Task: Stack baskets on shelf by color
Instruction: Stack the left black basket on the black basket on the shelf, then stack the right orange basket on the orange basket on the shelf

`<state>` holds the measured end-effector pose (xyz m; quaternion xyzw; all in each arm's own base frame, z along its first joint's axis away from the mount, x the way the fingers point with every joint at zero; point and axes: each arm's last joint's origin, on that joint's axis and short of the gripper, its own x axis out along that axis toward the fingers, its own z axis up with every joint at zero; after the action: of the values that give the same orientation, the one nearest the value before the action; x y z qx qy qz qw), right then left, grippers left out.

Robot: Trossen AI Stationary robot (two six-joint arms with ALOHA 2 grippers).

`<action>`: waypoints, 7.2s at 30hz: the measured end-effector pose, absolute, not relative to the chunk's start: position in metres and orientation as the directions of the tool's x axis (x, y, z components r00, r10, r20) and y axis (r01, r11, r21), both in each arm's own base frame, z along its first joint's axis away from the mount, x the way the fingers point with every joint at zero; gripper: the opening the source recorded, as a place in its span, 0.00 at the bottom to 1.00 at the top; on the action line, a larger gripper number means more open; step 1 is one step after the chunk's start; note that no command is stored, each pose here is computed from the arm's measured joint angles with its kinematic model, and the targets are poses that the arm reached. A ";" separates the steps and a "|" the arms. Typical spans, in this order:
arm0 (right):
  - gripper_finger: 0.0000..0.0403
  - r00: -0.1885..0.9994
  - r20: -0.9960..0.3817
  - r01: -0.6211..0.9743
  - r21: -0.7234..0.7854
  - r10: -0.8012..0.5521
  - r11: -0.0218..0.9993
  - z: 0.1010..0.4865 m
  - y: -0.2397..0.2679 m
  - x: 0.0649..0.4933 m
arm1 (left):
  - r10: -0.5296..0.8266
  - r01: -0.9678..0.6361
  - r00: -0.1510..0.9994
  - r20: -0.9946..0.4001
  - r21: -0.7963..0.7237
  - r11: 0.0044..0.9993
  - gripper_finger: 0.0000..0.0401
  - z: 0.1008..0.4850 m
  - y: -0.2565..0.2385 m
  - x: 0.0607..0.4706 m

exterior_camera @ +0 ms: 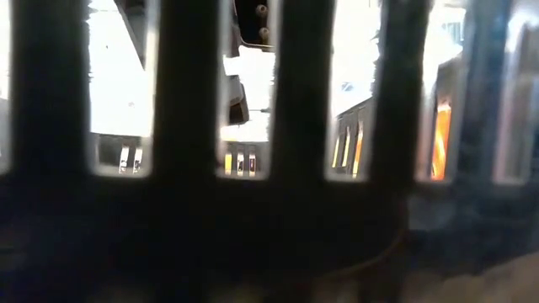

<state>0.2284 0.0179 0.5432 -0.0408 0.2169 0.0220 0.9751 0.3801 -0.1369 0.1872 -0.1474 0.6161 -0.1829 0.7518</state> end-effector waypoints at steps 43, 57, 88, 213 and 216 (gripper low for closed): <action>0.39 0.908 -0.418 -0.053 -0.046 0.029 0.998 0.544 0.018 0.229 | -0.363 0.096 0.091 -0.927 -0.354 0.930 0.00 0.191 -0.110 0.395; 0.39 0.913 -0.407 -0.052 -0.044 0.030 0.998 0.546 0.018 0.223 | 0.015 0.109 0.222 -0.975 0.041 0.993 0.00 0.345 -0.036 0.394; 0.33 0.867 -0.432 0.209 -0.136 -0.248 0.968 0.542 -0.052 0.225 | 0.202 -0.061 0.474 -0.857 0.197 0.978 0.00 0.413 0.201 0.315; 0.33 0.877 -0.071 0.467 -0.114 -0.476 0.877 0.587 -0.020 0.039 | 0.250 -0.140 0.438 -0.863 0.210 0.968 0.37 0.320 0.262 0.384; 0.33 0.865 -0.159 0.466 -0.092 -0.475 0.880 0.580 -0.025 0.049 | 0.284 -0.184 0.479 -0.831 0.221 0.958 0.38 0.348 0.254 0.372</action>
<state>0.0490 -0.0252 0.5803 -0.0253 0.0890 -0.2438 0.9654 0.3719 0.2539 0.3476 0.0508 0.4920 0.1364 0.8583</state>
